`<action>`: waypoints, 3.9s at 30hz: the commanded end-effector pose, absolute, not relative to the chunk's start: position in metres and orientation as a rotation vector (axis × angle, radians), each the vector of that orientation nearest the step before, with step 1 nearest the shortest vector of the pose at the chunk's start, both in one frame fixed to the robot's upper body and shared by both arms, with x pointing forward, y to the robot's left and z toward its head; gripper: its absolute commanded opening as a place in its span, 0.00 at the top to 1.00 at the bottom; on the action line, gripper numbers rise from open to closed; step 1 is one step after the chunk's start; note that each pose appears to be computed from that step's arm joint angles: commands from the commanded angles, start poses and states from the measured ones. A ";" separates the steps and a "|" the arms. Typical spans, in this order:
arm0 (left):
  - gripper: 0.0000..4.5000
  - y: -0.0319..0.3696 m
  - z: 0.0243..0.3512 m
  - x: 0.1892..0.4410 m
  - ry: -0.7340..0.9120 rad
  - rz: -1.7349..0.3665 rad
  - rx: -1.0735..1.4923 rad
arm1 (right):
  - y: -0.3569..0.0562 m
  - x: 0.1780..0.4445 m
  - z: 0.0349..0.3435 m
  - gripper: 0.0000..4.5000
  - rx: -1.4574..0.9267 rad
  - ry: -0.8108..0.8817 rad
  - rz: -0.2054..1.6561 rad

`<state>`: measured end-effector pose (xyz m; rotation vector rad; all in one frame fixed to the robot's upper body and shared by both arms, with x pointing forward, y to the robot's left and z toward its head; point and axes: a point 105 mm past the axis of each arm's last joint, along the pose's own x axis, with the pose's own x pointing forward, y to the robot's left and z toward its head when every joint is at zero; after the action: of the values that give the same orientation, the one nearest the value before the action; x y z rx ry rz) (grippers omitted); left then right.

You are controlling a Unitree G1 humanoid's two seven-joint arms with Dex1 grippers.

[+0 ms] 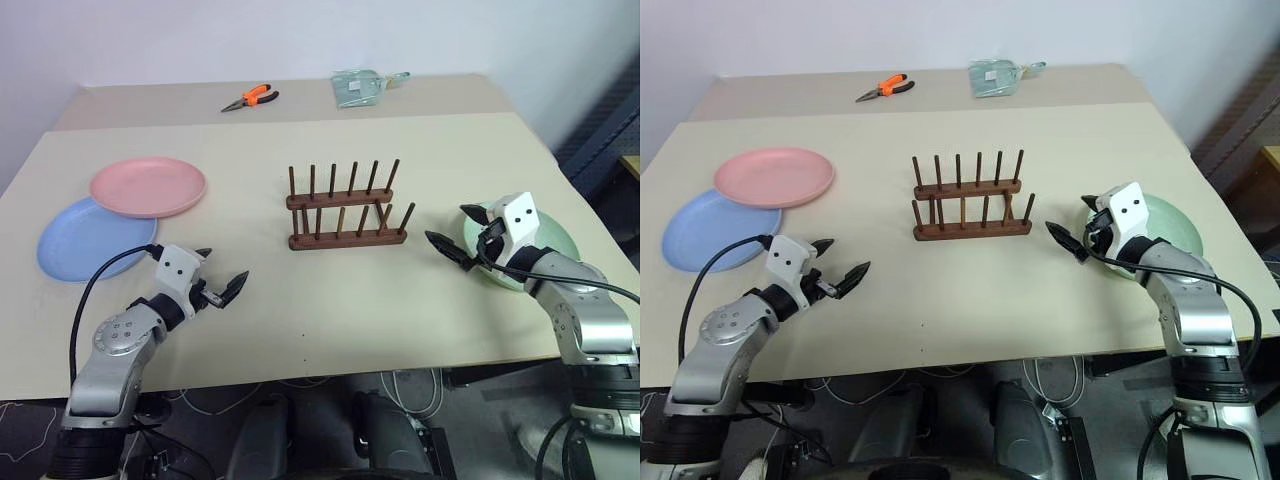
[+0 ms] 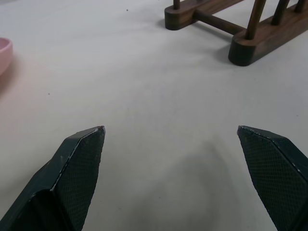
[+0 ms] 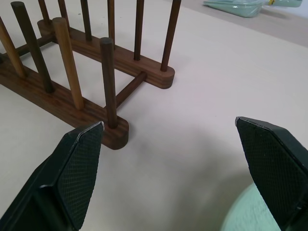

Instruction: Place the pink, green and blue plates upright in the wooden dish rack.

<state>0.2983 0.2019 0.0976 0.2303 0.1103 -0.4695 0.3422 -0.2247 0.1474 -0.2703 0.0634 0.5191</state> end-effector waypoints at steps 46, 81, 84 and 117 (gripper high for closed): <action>0.60 0.097 0.077 0.312 0.190 -1.383 0.431 | -0.248 0.311 0.142 0.00 -0.385 0.043 0.262; 0.99 0.106 0.047 0.344 0.257 -0.767 0.222 | -0.170 0.350 0.073 1.00 -0.498 0.238 0.453; 0.99 0.110 0.046 0.349 0.252 -0.743 0.224 | -0.169 0.359 0.077 1.00 -0.489 0.218 0.442; 0.48 0.321 0.164 0.381 0.019 0.416 -0.651 | -0.107 0.318 0.121 0.00 -0.419 0.043 0.834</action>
<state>0.3771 0.3222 0.1479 -0.5831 0.0563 0.4529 0.3190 -0.1145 0.1030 -0.4042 0.1228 0.8226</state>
